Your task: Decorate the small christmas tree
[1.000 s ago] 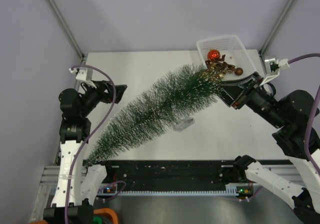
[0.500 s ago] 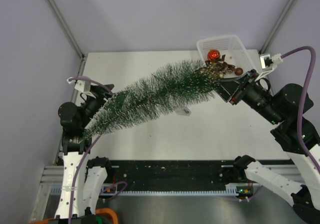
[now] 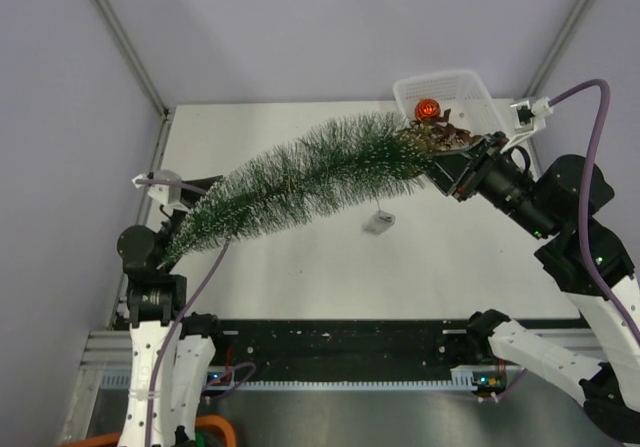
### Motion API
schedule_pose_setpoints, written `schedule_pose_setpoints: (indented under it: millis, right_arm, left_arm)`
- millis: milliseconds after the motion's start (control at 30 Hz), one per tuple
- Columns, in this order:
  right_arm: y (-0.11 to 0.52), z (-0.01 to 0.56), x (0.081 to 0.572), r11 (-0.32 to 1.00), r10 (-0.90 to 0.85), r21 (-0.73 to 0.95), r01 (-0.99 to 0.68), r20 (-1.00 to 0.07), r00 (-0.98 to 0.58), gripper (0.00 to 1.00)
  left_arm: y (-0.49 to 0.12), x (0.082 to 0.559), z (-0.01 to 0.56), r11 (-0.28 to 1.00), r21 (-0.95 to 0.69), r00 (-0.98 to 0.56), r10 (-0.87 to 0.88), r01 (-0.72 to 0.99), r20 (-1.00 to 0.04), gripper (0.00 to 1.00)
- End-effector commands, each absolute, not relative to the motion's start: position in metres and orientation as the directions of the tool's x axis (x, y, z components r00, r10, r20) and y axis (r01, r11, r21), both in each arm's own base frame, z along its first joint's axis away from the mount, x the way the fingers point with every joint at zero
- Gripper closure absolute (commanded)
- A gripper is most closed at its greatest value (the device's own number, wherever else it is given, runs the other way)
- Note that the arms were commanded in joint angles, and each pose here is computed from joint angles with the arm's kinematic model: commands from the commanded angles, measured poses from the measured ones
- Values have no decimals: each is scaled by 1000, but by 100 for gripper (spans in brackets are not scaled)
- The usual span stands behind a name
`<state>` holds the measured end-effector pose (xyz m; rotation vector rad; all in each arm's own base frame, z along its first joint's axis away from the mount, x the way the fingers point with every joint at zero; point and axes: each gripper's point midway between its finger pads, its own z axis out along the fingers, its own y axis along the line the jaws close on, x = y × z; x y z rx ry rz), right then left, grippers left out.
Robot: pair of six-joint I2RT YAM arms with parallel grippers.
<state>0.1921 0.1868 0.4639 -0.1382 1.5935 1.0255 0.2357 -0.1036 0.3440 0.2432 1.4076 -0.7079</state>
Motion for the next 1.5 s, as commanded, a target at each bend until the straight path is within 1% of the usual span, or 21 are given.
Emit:
schedule_pose_setpoints:
  millis: [0, 100, 133, 200, 300, 367, 467, 567, 700, 767, 867, 933, 1167, 1267, 1467]
  right_arm:
    - [181, 503, 184, 578, 486, 513, -634, -841, -237, 100]
    - [182, 502, 186, 580, 482, 512, -634, -843, -240, 100]
    - [182, 502, 186, 580, 482, 512, -634, -843, -240, 100]
    - [184, 501, 188, 581, 479, 513, -632, -843, -244, 100]
    - [186, 500, 189, 577, 479, 519, -631, -841, -253, 100]
    - [188, 499, 191, 576, 477, 520, -631, -840, -257, 100]
    - [189, 500, 191, 569, 479, 523, -635, -838, -260, 100]
    - [190, 500, 191, 565, 482, 526, -636, -836, -263, 100]
    - [189, 501, 190, 566, 482, 523, -637, -837, -259, 100]
    - [189, 501, 190, 566, 483, 523, -638, -837, -258, 100]
    - [191, 500, 192, 563, 481, 527, -637, -835, -266, 100]
    - [193, 500, 193, 557, 481, 528, -641, -834, -269, 100]
    - [196, 502, 192, 541, 490, 536, -648, -827, -275, 100]
    - [196, 503, 191, 534, 495, 541, -650, -823, -278, 100]
    - [196, 505, 189, 523, 501, 545, -655, -818, -282, 100]
  left_arm:
    - [-96, 233, 352, 806, -219, 69, -306, 550, -950, 8]
    - [-80, 237, 346, 849, -269, 80, -340, 455, -937, 9]
    - [-79, 235, 345, 850, -270, 82, -342, 453, -936, 9]
    - [-91, 225, 342, 819, -247, 66, -326, 518, -943, 8]
    - [-125, 196, 336, 688, -170, 27, -265, 705, -964, 7]
    - [-135, 183, 335, 626, -120, 38, -233, 770, -972, 7]
    - [-139, 180, 329, 600, -66, 56, -182, 797, -982, 7]
    - [-143, 178, 325, 568, -53, 48, -162, 821, -986, 7]
    - [-152, 168, 322, 475, -27, 38, -127, 879, -991, 9]
    - [-154, 166, 318, 453, 3, 50, -93, 891, -994, 10]
    - [-154, 167, 315, 440, 34, 75, -76, 897, -994, 10]
    - [-155, 171, 315, 440, 16, 63, -91, 898, -994, 10]
    - [-147, 199, 324, 532, 52, 121, -94, 845, -988, 12]
    - [-149, 205, 317, 521, 107, 159, -55, 847, -986, 12]
    - [-171, 204, 319, 457, 105, 155, -73, 883, -985, 14]
